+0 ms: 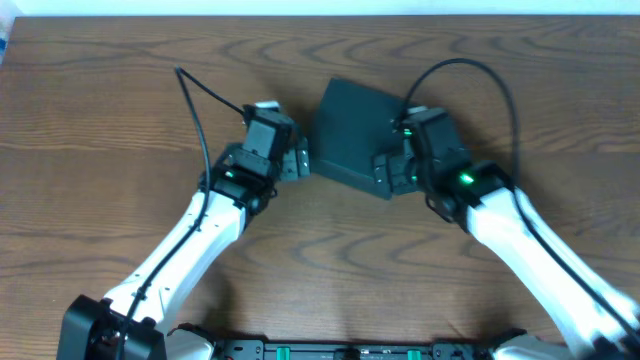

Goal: Pack container

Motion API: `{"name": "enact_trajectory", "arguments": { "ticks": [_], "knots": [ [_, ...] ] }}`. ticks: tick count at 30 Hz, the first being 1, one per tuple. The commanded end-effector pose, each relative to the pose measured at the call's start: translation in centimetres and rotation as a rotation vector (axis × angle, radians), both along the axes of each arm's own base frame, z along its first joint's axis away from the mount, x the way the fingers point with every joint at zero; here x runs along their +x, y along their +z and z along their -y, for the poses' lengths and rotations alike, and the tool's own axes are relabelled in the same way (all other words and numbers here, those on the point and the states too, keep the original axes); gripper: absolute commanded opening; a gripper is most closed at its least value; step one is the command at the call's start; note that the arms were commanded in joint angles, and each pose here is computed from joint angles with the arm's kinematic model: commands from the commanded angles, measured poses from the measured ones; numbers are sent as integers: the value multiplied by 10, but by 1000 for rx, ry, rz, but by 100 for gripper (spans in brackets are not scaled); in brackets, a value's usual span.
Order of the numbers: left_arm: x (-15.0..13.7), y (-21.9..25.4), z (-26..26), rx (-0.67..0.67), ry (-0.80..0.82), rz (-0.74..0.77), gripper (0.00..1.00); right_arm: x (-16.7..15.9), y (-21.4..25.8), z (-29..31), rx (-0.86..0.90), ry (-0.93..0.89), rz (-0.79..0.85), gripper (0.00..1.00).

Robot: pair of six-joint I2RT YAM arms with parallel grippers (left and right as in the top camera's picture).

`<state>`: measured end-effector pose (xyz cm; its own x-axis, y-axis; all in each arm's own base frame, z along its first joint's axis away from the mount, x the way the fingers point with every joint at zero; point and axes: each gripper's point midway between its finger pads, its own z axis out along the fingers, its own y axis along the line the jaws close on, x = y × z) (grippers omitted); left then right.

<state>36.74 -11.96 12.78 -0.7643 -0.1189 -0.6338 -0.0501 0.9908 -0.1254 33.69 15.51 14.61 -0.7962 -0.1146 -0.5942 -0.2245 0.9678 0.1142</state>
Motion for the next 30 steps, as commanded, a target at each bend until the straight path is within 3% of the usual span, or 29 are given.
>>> {"name": "enact_trajectory", "arguments": {
  "ticks": [1, 4, 9, 16, 30],
  "knots": [
    [22, 11, -9, 8, 16, 33, 95, 3, 39, 34, 34, -153, 79, 99],
    [37, 7, -12, 20, 17, 27, 95, 1, 29, 79, -16, -319, 27, 99],
    [49, -16, -4, 16, 3, -25, 95, 11, -1, 108, -64, -407, -51, 99],
    [49, -47, -1, 26, -8, -95, 95, 31, -38, 104, -78, -408, -103, 99],
    [56, -51, -10, 71, 28, -73, 95, 72, -75, 100, -83, -417, -54, 99]
  ]
}}
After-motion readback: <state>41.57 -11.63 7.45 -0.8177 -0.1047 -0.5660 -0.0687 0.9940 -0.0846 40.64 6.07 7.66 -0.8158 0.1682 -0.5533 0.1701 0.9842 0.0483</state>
